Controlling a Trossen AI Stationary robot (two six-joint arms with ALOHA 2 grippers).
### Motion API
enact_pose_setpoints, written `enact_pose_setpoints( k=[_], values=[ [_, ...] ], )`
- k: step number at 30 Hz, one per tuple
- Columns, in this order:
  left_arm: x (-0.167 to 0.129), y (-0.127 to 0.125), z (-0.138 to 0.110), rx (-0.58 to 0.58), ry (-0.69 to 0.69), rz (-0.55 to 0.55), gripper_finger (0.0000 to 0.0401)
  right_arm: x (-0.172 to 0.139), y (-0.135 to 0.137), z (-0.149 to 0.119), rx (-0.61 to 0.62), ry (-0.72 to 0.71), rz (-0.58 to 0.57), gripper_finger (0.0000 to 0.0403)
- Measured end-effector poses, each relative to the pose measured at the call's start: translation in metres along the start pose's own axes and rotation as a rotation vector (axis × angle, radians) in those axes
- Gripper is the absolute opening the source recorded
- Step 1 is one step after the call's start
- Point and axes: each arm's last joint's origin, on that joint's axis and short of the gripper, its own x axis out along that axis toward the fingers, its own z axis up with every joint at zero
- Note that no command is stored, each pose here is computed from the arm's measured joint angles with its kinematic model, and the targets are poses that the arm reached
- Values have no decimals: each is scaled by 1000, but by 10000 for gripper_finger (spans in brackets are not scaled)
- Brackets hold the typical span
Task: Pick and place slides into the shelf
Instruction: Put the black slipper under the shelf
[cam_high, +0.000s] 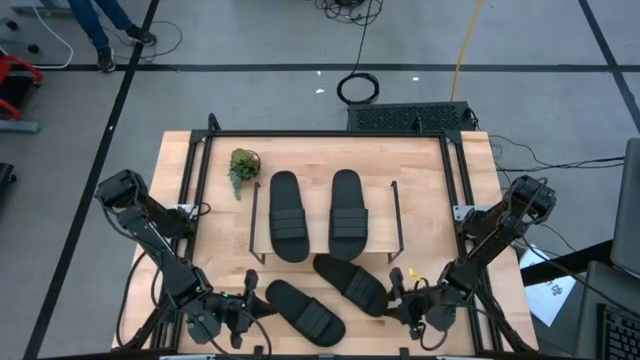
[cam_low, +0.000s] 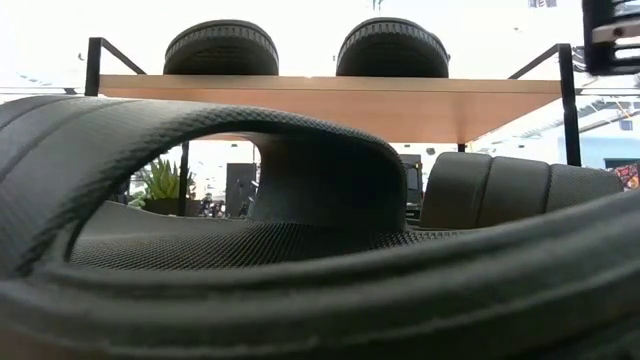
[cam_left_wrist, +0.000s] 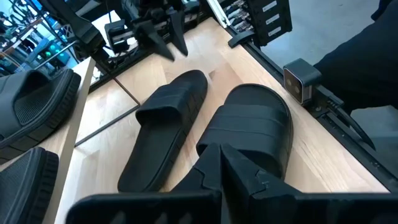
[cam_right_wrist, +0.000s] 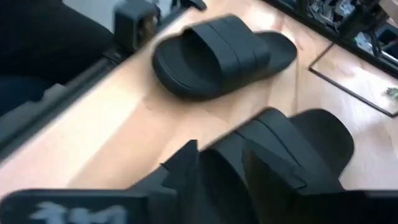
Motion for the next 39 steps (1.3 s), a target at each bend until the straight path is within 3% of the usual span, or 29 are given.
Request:
enact_pose_setpoints(
  k=[6,12,17,24,39],
  values=[
    [0,0,0,-14,0,0,15,5,-8,-7,-11,79,-28,187],
    [0,0,0,-20,1,0,18,8,-10,-9,-77,81,-66,219],
    [0,0,-1,-10,12,0,3,26,-7,-18,-116,138,-61,222],
    [0,0,-2,-12,12,0,15,49,1,-14,-284,180,-226,222],
    [0,0,-2,-21,15,0,7,58,-8,-14,-284,206,-352,219]
  ],
)
